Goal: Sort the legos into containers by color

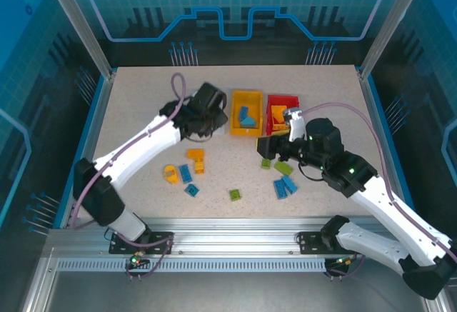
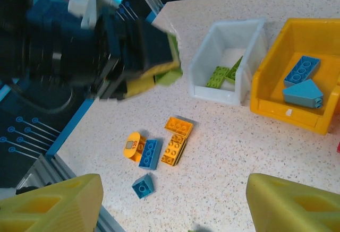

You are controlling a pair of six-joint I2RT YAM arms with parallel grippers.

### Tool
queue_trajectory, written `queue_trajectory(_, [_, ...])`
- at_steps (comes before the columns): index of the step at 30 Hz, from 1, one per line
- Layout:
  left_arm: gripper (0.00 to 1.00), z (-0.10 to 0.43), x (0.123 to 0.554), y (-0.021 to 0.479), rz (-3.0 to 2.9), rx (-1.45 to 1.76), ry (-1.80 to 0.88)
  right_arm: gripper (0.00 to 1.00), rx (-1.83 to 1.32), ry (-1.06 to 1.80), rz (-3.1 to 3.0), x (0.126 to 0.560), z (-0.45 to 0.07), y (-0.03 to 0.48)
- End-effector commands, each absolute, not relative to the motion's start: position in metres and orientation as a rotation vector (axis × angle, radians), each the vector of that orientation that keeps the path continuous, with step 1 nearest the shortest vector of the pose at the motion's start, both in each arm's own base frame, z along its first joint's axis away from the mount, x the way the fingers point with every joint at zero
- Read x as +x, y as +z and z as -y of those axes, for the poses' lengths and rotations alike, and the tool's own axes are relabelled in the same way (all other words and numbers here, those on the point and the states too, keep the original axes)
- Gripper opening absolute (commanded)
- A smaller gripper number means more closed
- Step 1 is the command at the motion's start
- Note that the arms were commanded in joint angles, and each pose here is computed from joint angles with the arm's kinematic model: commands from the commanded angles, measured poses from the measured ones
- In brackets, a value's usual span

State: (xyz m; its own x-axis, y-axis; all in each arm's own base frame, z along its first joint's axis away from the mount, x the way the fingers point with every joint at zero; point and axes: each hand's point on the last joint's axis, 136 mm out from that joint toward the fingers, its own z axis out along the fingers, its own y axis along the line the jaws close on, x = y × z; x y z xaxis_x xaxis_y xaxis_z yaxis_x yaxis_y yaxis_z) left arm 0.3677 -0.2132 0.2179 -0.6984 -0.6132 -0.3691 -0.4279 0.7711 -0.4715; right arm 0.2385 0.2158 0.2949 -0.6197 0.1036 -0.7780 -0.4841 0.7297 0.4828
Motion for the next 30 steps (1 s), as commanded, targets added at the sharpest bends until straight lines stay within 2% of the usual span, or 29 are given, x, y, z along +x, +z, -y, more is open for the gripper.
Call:
queue_trajectory(1, [0.40, 0.196, 0.390, 0.199, -2.602, -0.487, -0.253, 0.72, -0.264, 0.920, -2.024, 0.252, -0.222, 0.318])
queue_trajectory(6, [0.42, 0.170, 0.438, 0.165, -2.697, -0.412, -0.048, 0.72, -0.247, 0.928, -2.055, 0.264, -0.230, 0.310])
queue_trajectory(11, [0.43, 0.159, 0.471, 0.134, -2.735, -0.371, 0.028, 0.72, -0.233, 0.938, -2.078, 0.269, -0.234, 0.301])
queue_trajectory(16, [0.46, 0.151, 0.482, 0.101, -2.798, -0.381, 0.086, 0.72, -0.221, 0.934, -2.097, 0.270, -0.232, 0.294])
queue_trajectory(19, [0.54, 0.153, 0.481, 0.092, -2.817, -0.386, 0.076, 0.72, -0.217, 0.923, -2.116, 0.269, -0.231, 0.287])
queue_trajectory(23, [0.62, 0.162, 0.478, 0.104, -2.809, -0.381, 0.017, 0.72, -0.211, 0.904, -2.144, 0.268, -0.228, 0.275])
queue_trajectory(30, [0.63, 0.168, 0.455, 0.174, -2.692, -0.377, -0.062, 0.73, -0.311, 0.751, -2.243, 0.264, -0.241, 0.240])
